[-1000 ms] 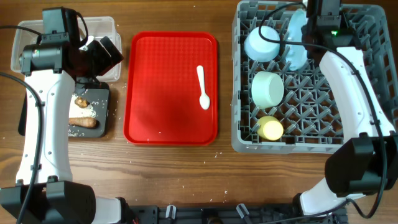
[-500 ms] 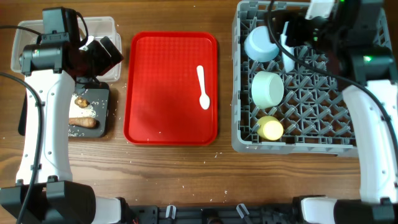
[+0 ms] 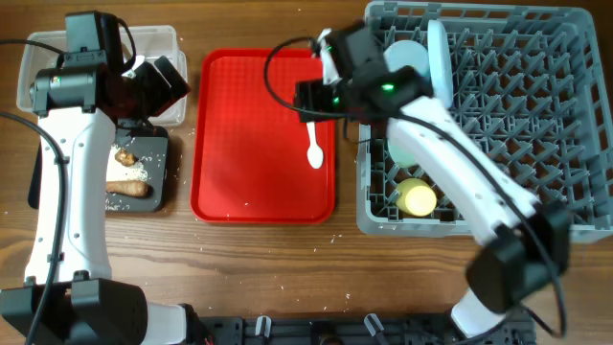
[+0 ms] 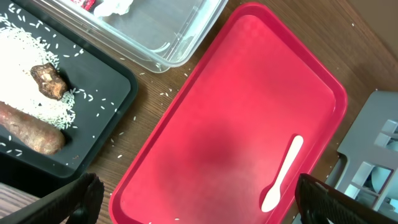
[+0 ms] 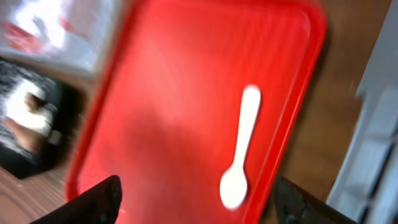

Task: Sort waste into correct bins and load items into the dishwasher rack
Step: 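Grasp the white spoon on the red tray with the right gripper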

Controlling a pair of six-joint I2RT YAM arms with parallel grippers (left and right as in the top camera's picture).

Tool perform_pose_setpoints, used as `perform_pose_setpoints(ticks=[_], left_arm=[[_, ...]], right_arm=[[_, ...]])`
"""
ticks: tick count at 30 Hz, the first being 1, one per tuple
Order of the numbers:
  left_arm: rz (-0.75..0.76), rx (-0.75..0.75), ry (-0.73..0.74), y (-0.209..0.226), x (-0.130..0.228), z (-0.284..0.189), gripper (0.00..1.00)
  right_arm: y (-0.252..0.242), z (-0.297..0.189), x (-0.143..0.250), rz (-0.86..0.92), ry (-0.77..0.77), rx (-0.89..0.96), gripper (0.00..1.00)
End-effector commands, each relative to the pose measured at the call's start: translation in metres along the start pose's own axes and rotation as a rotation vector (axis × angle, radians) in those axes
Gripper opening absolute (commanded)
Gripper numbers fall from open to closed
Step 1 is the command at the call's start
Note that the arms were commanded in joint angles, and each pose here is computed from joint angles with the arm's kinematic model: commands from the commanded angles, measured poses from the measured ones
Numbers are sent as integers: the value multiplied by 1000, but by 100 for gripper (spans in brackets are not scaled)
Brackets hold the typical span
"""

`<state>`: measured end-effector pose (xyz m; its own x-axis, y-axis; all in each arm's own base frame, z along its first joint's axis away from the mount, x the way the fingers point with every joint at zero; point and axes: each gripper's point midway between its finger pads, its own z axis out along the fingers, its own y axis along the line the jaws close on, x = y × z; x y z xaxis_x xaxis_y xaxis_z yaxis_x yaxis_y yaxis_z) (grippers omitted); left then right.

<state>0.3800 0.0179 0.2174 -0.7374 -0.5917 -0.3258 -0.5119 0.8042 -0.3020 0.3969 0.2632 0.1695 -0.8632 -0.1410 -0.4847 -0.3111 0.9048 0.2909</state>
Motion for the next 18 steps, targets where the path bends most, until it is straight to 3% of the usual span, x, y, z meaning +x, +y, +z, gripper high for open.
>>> perform_pose_setpoints(ticks=[1, 5, 7, 11, 18], left_arm=[[-5, 3, 1, 0, -1, 0, 100], [-5, 3, 1, 0, -1, 0, 100], [-5, 3, 1, 0, -1, 0, 100], [-5, 3, 1, 0, -1, 0, 100], [-5, 3, 1, 0, -1, 0, 100]], right_arm=[[-13, 43, 39, 89, 175, 46, 77], [-23, 74, 80, 119, 342, 64, 74], [-26, 86, 92, 130, 388, 74, 67], [-30, 102, 110, 177, 435, 114, 57], [-41, 118, 135, 228, 471, 136, 51]])
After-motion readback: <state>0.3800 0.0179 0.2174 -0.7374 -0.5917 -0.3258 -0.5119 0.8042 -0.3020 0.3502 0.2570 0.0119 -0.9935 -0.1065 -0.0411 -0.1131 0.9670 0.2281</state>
